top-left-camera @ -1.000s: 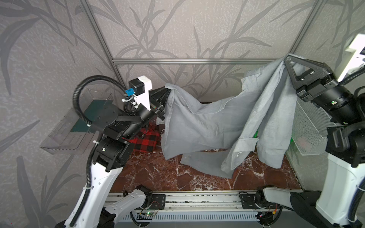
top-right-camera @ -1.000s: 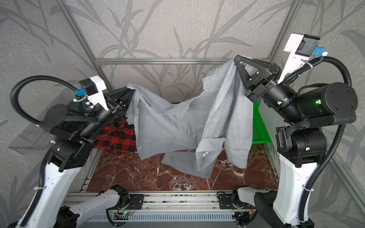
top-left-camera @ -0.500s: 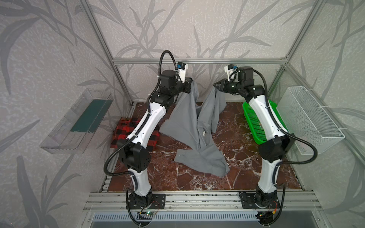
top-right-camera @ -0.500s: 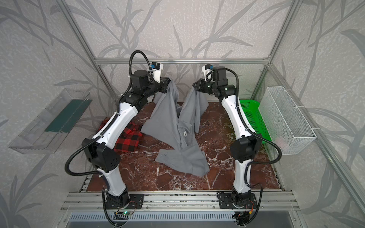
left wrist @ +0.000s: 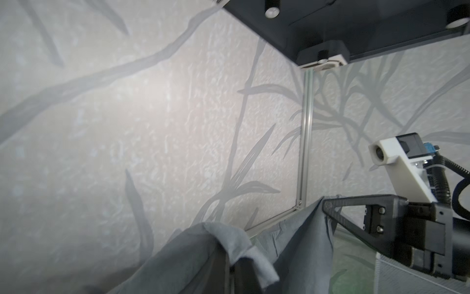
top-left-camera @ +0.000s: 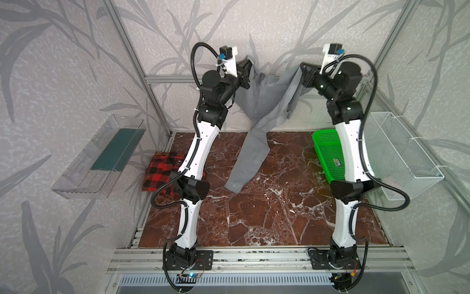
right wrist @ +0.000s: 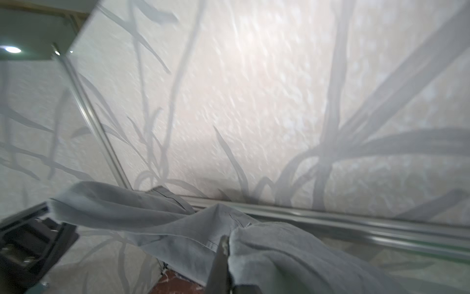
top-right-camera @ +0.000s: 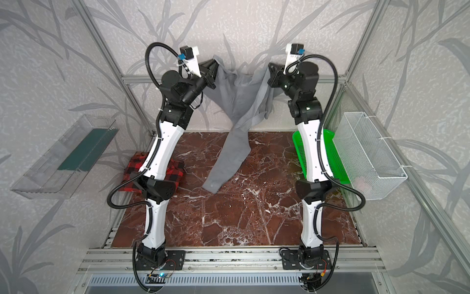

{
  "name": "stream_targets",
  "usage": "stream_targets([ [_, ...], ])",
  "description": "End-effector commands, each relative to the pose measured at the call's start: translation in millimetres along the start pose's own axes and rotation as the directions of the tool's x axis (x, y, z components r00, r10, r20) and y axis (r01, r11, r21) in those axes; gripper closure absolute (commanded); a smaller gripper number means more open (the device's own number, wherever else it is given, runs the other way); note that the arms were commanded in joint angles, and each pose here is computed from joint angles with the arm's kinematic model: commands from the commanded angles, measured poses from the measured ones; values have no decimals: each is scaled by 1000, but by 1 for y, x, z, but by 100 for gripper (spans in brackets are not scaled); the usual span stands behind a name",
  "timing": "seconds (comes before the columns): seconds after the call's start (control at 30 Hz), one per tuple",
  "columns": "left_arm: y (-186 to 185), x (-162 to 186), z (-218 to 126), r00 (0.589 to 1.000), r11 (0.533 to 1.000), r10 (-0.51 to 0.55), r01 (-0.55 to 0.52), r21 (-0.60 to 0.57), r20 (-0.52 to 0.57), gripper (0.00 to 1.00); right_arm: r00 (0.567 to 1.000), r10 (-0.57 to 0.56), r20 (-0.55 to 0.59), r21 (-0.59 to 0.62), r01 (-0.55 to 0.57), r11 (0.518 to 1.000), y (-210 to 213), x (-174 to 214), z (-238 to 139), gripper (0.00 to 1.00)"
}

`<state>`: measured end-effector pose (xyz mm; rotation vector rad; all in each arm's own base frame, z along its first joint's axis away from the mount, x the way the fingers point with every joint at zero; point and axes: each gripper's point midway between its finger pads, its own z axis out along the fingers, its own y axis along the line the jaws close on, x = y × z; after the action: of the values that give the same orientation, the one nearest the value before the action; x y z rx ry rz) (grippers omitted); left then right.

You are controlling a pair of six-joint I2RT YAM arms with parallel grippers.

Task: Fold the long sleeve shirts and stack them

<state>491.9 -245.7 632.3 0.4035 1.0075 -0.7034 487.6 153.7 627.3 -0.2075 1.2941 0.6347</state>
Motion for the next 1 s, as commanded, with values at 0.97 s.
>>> stream_targets([
  [0.97, -113, 108, -337, 948, 965, 183, -223, -134, -262, 100, 947, 100, -307, -469, -242, 850, 167, 162, -236, 100],
])
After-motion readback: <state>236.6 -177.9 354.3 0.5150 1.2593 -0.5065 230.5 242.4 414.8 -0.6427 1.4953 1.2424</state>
